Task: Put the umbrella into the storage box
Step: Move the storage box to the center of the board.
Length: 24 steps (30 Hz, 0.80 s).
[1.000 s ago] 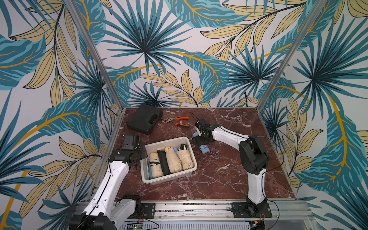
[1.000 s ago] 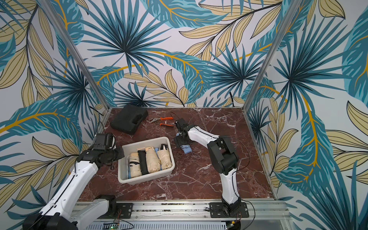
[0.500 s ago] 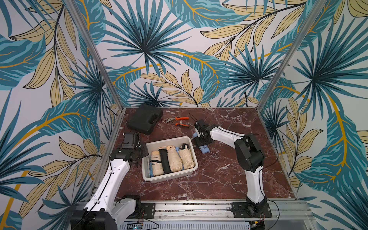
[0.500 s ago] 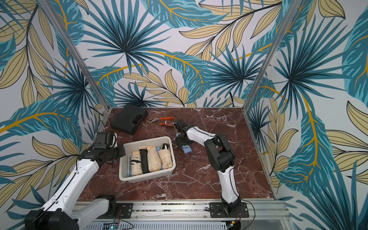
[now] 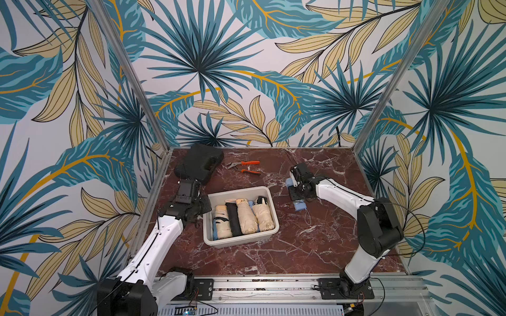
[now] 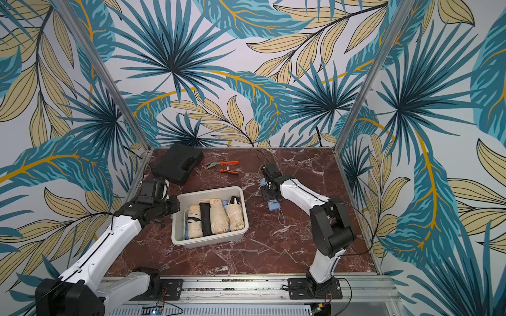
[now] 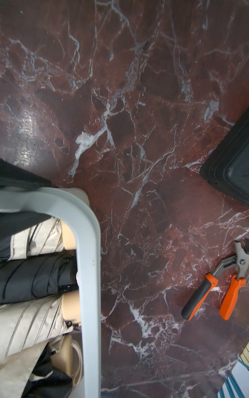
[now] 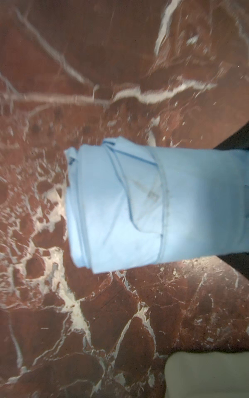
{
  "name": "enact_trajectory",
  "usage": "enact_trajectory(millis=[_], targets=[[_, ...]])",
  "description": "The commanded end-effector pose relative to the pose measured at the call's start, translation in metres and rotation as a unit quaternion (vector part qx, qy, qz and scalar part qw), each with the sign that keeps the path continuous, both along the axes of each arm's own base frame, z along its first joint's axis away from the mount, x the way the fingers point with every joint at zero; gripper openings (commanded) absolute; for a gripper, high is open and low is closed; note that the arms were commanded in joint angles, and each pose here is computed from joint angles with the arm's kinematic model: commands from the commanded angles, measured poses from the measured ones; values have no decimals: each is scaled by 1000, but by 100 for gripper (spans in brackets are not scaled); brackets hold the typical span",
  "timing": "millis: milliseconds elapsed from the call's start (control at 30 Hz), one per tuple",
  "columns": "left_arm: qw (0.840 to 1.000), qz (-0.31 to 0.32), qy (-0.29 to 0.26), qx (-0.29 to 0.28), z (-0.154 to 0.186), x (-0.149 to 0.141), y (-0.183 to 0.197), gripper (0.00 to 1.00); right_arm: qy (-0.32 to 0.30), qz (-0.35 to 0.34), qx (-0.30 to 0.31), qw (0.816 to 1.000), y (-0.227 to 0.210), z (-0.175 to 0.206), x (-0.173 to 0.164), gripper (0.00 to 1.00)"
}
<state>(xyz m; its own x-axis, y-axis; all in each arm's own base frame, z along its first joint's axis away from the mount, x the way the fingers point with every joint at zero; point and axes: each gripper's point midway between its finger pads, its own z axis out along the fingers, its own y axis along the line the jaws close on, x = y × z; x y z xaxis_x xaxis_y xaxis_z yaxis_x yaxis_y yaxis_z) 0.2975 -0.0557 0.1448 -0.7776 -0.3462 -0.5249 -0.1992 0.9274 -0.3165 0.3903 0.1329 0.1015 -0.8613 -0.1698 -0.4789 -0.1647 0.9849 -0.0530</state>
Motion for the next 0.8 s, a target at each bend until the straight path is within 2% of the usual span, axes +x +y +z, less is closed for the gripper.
enact_trajectory(millis=[0, 200, 233, 267, 333, 400, 467, 567, 667, 767], targets=[[996, -17, -44, -74, 26, 21, -35, 0, -61, 8, 4, 998, -4, 44, -1, 48], [993, -36, -52, -96, 30, 29, -59, 1, -87, 46, 54, 994, 7, 95, -20, 48], [993, -36, -54, -95, 32, 30, -60, 6, -91, 57, 69, 992, 11, 102, -24, 48], [994, -34, -57, -92, 34, 31, -58, 16, -95, 71, 82, 990, 17, 108, -28, 47], [994, -28, -72, -79, 42, 32, -53, 44, -108, 101, 111, 983, 28, 122, -35, 45], [993, -30, -89, -68, 52, 32, -50, 65, -123, 131, 132, 975, 37, 136, -41, 43], [992, -29, -108, -60, 67, 32, -45, 78, -137, 166, 141, 966, 47, 149, -47, 42], [986, -42, -145, -64, 96, 27, -46, 87, -158, 228, 142, 950, 63, 164, -59, 40], [965, -120, -196, -126, 141, 14, -74, 93, -172, 292, 133, 931, 78, 173, -72, 38], [929, -193, -234, -213, 182, -8, -104, 96, -181, 350, 125, 911, 93, 180, -84, 37]])
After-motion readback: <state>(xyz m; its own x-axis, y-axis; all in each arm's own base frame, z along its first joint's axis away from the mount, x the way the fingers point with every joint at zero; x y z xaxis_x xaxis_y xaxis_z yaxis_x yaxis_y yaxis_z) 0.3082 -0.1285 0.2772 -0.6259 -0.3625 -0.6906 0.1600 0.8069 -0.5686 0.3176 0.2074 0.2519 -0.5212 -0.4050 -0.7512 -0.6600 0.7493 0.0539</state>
